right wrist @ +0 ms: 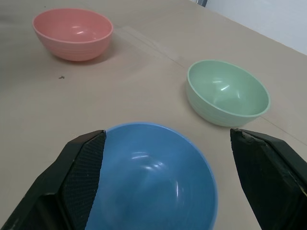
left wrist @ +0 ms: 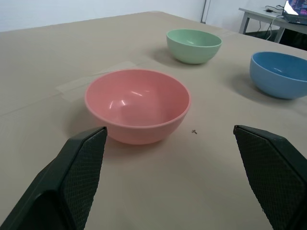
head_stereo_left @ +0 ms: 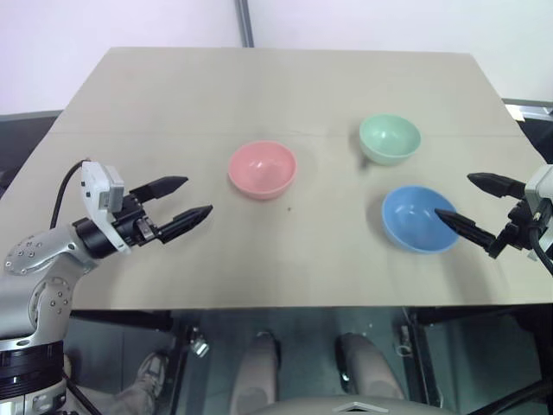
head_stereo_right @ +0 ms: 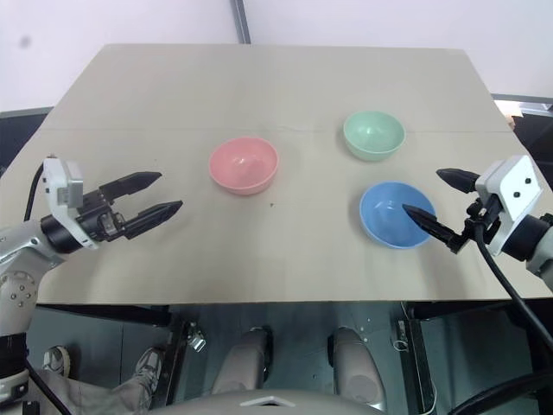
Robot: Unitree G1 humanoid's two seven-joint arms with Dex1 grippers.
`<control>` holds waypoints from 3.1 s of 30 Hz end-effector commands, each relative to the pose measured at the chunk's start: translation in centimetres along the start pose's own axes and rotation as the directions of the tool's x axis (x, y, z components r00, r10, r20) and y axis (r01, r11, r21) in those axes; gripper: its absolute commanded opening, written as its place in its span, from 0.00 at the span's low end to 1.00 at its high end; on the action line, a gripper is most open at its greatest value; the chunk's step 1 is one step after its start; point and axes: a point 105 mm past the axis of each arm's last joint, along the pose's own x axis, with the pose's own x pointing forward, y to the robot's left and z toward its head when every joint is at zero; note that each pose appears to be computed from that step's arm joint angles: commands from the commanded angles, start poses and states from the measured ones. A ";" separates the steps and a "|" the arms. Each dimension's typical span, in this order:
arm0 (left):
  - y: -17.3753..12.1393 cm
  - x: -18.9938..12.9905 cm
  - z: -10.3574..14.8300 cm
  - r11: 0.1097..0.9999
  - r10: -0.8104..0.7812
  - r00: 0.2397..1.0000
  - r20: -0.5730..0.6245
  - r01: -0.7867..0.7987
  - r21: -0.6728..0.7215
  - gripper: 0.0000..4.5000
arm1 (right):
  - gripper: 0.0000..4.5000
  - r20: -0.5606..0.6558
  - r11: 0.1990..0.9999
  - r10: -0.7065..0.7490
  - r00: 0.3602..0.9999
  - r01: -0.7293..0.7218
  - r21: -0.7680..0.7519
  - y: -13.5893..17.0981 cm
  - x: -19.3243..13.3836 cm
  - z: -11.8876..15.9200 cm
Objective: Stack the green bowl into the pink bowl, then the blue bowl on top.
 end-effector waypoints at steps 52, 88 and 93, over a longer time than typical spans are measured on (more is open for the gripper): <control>-1.4 14.6 -0.5 0.712 0.045 0.751 -0.658 0.438 0.549 0.81 | 1.00 0.147 0.935 0.291 0.945 -0.249 -0.253 6.0 5.6 5.8; -4.2 8.6 5.3 0.768 -0.244 0.877 -0.415 0.436 0.469 0.80 | 1.00 0.016 0.976 0.127 0.992 -0.122 -0.181 1.0 8.7 3.8; -4.7 7.2 6.0 0.867 -0.226 0.951 -0.211 0.296 0.402 0.80 | 1.00 -0.078 0.974 0.133 0.988 -0.144 -0.173 -1.2 12.5 2.6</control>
